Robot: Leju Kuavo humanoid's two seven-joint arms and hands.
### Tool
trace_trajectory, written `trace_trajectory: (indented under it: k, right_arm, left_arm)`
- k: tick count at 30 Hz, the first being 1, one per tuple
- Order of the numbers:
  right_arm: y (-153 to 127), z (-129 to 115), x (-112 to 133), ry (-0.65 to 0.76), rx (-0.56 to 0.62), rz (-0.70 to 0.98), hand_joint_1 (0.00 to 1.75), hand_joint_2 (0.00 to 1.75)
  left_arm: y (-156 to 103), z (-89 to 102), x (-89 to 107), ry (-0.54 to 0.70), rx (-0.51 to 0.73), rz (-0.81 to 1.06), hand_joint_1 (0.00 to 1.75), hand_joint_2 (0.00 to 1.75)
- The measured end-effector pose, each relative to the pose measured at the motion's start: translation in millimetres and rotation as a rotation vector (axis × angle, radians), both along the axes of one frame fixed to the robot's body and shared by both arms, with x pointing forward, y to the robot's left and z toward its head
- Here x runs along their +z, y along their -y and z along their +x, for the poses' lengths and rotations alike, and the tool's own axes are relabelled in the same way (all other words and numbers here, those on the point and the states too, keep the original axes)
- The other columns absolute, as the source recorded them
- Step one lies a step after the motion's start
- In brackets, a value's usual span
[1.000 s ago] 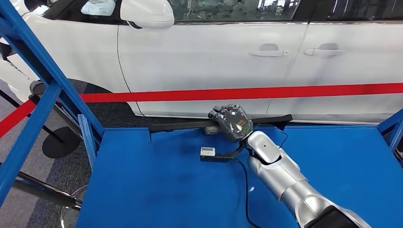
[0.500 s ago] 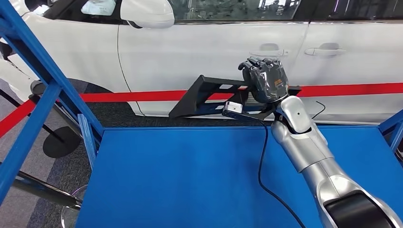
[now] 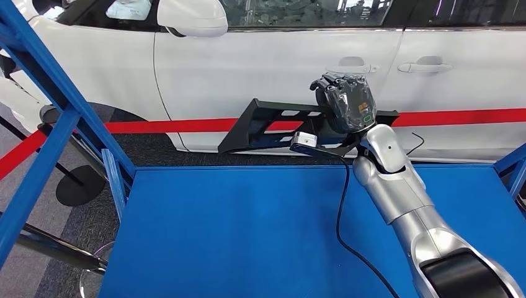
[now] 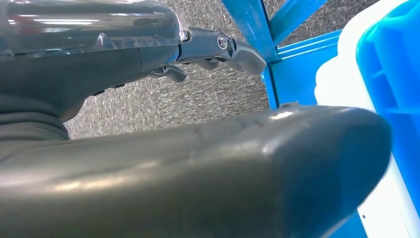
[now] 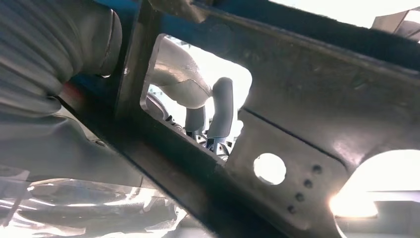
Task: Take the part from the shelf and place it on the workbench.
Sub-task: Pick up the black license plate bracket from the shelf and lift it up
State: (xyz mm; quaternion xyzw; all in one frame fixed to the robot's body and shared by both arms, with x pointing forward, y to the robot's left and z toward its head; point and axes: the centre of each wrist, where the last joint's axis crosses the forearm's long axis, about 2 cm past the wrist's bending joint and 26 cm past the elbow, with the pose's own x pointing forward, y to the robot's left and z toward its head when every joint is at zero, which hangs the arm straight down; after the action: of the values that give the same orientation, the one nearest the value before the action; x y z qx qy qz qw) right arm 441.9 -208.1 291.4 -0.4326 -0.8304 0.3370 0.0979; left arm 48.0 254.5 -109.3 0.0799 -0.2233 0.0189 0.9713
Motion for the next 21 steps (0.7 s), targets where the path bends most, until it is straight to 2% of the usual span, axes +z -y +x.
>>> trace_trajectory:
  k: [8, 17, 21]
  right_arm:
    - [7.6, 1.7, -1.8, 0.025, 0.004, -0.035, 1.75, 1.75]
    - [8.3, -4.3, -11.6, 0.021, -0.001, -0.02, 1.75, 1.75]
    - [7.1, -7.7, -16.6, 0.012, -0.001, -0.012, 1.75, 1.75]
  left_arm:
    - [-1.4, 3.2, 0.6, 0.04, -0.014, 0.053, 0.0, 0.0]
    - [-1.8, 5.9, 0.8, 0.105, 0.004, 0.033, 0.0, 0.0]
    - [-2.0, 5.6, 0.7, 0.118, 0.012, 0.03, 0.0, 1.75]
